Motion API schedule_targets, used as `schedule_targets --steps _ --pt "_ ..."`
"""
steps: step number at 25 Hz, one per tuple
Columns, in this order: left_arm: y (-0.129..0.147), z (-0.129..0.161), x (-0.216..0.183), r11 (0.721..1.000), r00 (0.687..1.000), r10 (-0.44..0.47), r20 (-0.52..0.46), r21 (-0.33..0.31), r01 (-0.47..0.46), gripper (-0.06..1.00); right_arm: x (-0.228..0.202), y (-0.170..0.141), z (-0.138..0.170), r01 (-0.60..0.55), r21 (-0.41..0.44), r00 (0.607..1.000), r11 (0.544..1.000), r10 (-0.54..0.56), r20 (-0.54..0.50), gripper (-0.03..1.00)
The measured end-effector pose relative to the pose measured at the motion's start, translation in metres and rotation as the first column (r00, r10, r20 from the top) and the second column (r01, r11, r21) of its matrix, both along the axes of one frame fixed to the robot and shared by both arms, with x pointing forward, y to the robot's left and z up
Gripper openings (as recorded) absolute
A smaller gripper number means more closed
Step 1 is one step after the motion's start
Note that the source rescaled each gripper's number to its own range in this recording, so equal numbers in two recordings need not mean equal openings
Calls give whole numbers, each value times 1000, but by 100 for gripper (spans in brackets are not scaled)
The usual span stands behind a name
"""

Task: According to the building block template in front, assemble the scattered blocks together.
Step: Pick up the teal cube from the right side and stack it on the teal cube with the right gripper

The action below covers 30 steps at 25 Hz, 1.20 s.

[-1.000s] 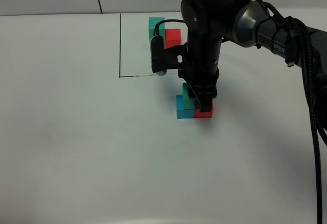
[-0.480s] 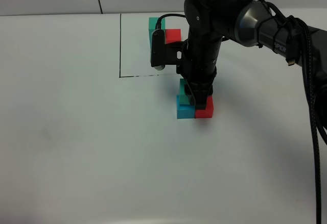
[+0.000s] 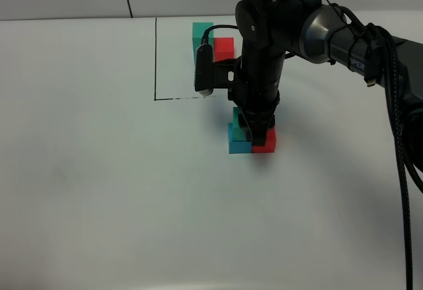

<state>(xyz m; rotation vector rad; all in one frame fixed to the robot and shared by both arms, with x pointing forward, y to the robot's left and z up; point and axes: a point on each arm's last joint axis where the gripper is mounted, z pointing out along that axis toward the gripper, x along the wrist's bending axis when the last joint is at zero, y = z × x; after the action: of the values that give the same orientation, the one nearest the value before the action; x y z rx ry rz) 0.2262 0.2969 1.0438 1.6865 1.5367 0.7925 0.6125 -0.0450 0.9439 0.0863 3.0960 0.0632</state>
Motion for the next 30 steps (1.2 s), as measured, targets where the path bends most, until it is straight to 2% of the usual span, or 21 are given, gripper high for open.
schedule_targets --steps 18,30 --pt "0 0 0 1000 1000 0 0 0 0 77 0 5 0 -4 18 1000 1000 4 27 1" --pt "0 0 0 1000 1000 0 0 1 0 77 -1 4 -1 -34 -1 999 999 34 15 1"
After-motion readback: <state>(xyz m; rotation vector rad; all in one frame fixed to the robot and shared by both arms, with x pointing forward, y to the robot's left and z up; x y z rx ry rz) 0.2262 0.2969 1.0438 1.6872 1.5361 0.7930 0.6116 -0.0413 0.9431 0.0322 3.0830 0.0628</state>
